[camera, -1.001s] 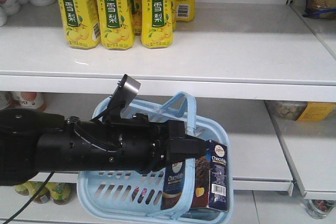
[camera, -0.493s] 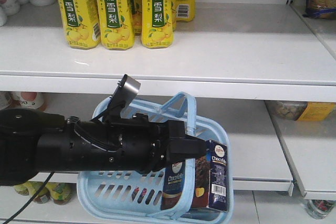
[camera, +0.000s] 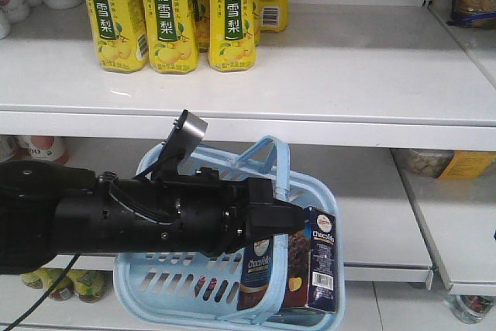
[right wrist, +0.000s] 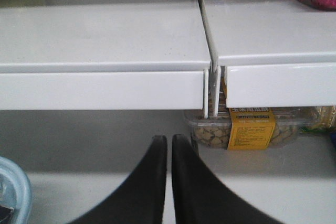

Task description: Left arm holds basket, right arm returns cookies

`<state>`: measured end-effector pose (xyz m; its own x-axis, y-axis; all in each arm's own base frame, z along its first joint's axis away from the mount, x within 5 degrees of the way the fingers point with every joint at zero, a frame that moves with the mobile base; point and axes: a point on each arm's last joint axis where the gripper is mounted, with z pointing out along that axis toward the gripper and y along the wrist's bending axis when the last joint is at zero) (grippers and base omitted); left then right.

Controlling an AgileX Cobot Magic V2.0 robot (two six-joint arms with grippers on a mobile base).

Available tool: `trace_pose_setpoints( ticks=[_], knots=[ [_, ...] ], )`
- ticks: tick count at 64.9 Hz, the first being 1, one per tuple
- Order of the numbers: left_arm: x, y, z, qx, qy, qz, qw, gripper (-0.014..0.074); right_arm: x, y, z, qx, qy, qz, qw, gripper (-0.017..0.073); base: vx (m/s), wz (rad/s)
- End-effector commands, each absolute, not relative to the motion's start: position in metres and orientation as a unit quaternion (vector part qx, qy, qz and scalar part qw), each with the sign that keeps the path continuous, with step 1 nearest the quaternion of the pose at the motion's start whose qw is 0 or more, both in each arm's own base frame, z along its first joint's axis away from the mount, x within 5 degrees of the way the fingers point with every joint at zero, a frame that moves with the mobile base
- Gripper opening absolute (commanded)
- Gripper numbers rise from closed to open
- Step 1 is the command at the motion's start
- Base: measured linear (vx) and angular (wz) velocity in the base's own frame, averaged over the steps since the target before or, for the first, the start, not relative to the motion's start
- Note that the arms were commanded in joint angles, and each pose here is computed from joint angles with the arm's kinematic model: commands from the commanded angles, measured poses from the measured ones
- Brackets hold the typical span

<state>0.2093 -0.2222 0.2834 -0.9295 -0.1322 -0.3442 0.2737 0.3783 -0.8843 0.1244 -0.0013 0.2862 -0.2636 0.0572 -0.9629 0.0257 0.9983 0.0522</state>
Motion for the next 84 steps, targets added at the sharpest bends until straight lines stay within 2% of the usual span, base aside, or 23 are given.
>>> trace_pose_setpoints(
  ticks=[1,20,27,48,57,70,84],
  knots=[
    [0.208,-0.22,0.311,0.028,0.776,-0.597,0.203,-0.0006,0.133,-0.001,0.301,0.022,0.769,0.011,0.639,-0.0009,0.0,0.0],
    [0.208,-0.22,0.311,0.028,0.776,-0.597,0.203,-0.0006,0.139,-0.002,0.296,0.023,0.779,0.011,0.627,0.0039,0.0,0.0],
    [0.208,-0.22,0.311,0.028,0.776,-0.597,0.203,-0.0006,0.139,-0.001,0.296,0.027,0.779,0.015,0.626,0.0099,0.0,0.0],
    [0.208,-0.22,0.311,0.028,0.776,-0.597,0.203,-0.0006,0.139,-0.001,0.296,0.054,0.777,0.041,0.625,0.0355,0.0,0.0],
    [0.208,-0.22,0.311,0.028,0.776,-0.597,0.203,-0.0006,0.139,-0.001,0.296,0.061,0.777,0.048,0.625,0.0425,0.0,0.0],
    [0.208,-0.22,0.311,0.028,0.776,-0.597,0.203,-0.0006,0.139,0.004,0.296,0.11,0.782,0.111,0.604,0.0454,0.0,0.0],
    [0.208,-0.22,0.311,0.028,0.776,-0.597,0.203,-0.0006,0.15,0.037,0.307,0.057,0.833,0.198,0.514,0.0454,0.0,0.0]
  ],
)
